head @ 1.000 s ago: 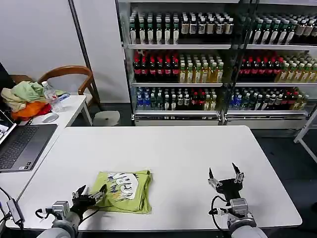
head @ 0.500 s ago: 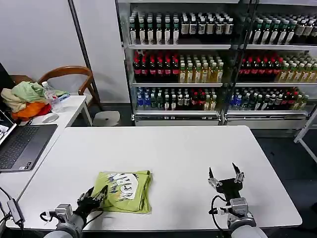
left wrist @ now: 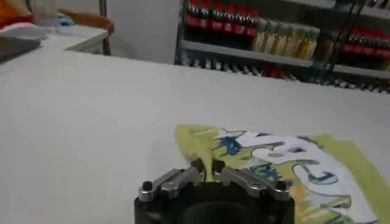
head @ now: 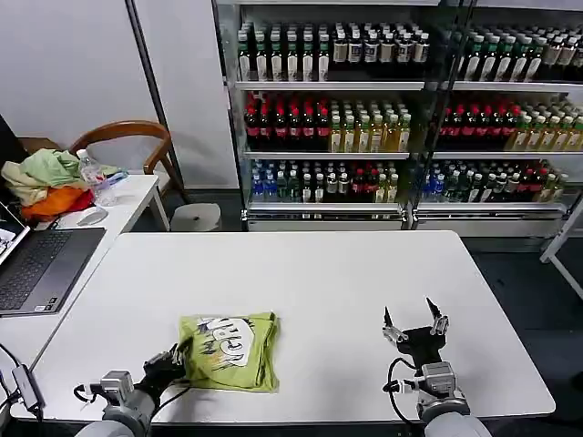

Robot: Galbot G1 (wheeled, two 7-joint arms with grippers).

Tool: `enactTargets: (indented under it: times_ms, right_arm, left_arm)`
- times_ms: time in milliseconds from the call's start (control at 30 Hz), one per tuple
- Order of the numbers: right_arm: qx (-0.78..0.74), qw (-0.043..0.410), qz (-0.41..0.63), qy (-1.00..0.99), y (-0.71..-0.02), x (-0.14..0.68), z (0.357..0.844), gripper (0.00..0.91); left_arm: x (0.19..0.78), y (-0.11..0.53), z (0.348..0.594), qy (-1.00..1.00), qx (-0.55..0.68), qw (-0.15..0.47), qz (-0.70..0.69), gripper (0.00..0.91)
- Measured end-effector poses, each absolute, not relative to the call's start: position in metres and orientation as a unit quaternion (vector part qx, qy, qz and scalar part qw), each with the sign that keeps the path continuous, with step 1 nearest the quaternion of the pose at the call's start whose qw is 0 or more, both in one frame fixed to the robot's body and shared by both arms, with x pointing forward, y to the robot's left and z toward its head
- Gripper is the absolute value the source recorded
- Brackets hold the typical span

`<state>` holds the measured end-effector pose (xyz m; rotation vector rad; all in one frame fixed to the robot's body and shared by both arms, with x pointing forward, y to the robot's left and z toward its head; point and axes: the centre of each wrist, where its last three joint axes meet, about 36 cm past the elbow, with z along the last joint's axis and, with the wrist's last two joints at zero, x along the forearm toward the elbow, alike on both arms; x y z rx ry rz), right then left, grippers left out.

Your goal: Fold and organize the clothes.

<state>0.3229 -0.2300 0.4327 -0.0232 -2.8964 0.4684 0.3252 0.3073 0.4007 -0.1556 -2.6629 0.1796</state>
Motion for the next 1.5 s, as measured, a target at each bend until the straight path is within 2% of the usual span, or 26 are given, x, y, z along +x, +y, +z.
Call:
enactTargets:
  times_ms: [167,500,900,1100,1167,1267,1500]
  right_arm:
    - [-0.008,0.103,0.160,-0.982,-0.231,0.323,0.433,0.907]
    - [-0.003,0.100,0.158,-0.982,-0.227,0.328,0.431,0.907]
    - [0.006,0.094,0.158,-0.983,-0.226,0.334,0.432,0.907]
    - [0.011,0.096,0.157,-0.983,-0.221,0.334,0.430,0.907]
    - [0.010,0.096,0.158,-0.983,-0.221,0.334,0.429,0.907]
    - [0.008,0.099,0.160,-0.982,-0.221,0.333,0.429,0.907]
    - [0.001,0.101,0.165,-0.981,-0.224,0.330,0.428,0.907]
  left_arm:
    - [0.331,0.312,0.425,-0.973,-0.052,0.214,0.070,0.040]
    - [0.334,0.363,0.461,-0.970,0.006,0.230,0.074,0.040]
    - [0.325,0.446,0.532,-0.973,0.085,0.214,0.026,0.040]
    - [0.319,0.439,0.559,-0.977,0.094,0.191,-0.006,0.040]
    - [0.316,0.425,0.559,-0.979,0.091,0.181,-0.025,0.040]
    - [0.310,0.400,0.543,-0.981,0.083,0.170,-0.042,0.040]
    - [0.297,0.307,0.468,-0.981,0.017,0.173,-0.086,0.040]
